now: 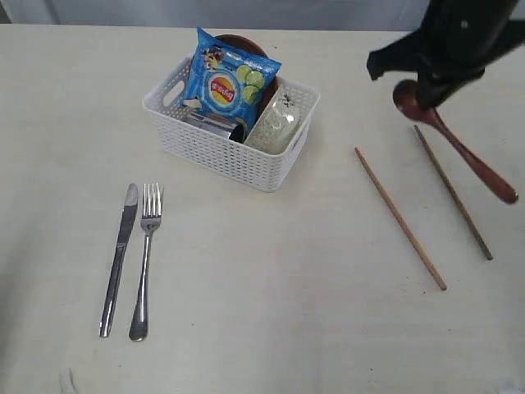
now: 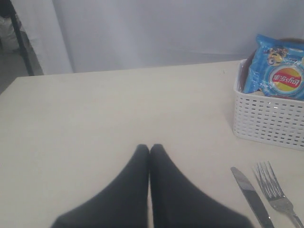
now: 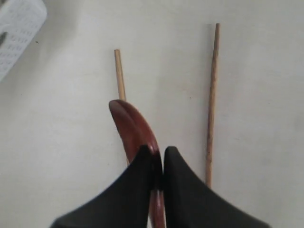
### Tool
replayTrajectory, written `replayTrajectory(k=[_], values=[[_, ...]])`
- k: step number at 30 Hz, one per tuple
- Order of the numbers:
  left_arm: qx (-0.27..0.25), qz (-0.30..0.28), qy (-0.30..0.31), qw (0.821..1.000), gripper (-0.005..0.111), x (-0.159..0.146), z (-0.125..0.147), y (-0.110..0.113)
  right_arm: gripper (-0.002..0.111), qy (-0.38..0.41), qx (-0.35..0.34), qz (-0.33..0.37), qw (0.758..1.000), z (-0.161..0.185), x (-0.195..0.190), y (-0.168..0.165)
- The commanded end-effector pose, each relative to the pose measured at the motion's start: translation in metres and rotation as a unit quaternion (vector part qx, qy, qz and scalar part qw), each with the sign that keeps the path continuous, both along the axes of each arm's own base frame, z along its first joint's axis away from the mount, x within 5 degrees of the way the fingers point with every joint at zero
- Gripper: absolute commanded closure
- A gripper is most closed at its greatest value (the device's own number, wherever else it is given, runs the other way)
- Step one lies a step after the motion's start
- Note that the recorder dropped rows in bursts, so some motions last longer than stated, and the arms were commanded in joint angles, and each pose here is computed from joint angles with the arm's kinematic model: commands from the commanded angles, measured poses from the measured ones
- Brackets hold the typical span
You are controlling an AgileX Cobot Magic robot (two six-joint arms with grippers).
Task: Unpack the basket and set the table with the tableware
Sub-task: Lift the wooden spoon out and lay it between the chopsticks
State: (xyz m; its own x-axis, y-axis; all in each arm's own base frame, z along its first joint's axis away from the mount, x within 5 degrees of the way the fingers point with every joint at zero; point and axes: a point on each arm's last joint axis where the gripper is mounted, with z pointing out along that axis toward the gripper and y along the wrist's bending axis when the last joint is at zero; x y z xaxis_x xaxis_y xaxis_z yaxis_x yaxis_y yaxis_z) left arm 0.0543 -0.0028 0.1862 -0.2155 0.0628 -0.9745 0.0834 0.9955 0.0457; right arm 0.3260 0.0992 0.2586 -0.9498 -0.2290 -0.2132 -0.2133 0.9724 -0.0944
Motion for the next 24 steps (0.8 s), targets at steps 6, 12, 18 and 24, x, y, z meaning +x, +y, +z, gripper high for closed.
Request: replayTrajectory(k=[6,12,18,24], values=[[-0.006,-0.004,-0.003,1.000,0.107,0.000,0.000,-0.001,0.109,0.008,0.026,-0.028,0.999,-0.055,0.013,-0.027],[-0.006,-0.004,-0.003,1.000,0.107,0.000,0.000,-0.001,0.109,0.023,0.022,-0.026,0.999,-0.084,0.024,-0.025],[-0.006,-0.004,-0.003,1.000,0.107,0.000,0.000,-0.001,0.104,0.024,0.022,-0.025,0.999,-0.099,0.029,-0.023],[-0.006,-0.004,-0.003,1.000,0.107,0.000,0.000,-0.001,0.067,0.024,0.022,-0.025,0.999,-0.099,0.030,-0.023]])
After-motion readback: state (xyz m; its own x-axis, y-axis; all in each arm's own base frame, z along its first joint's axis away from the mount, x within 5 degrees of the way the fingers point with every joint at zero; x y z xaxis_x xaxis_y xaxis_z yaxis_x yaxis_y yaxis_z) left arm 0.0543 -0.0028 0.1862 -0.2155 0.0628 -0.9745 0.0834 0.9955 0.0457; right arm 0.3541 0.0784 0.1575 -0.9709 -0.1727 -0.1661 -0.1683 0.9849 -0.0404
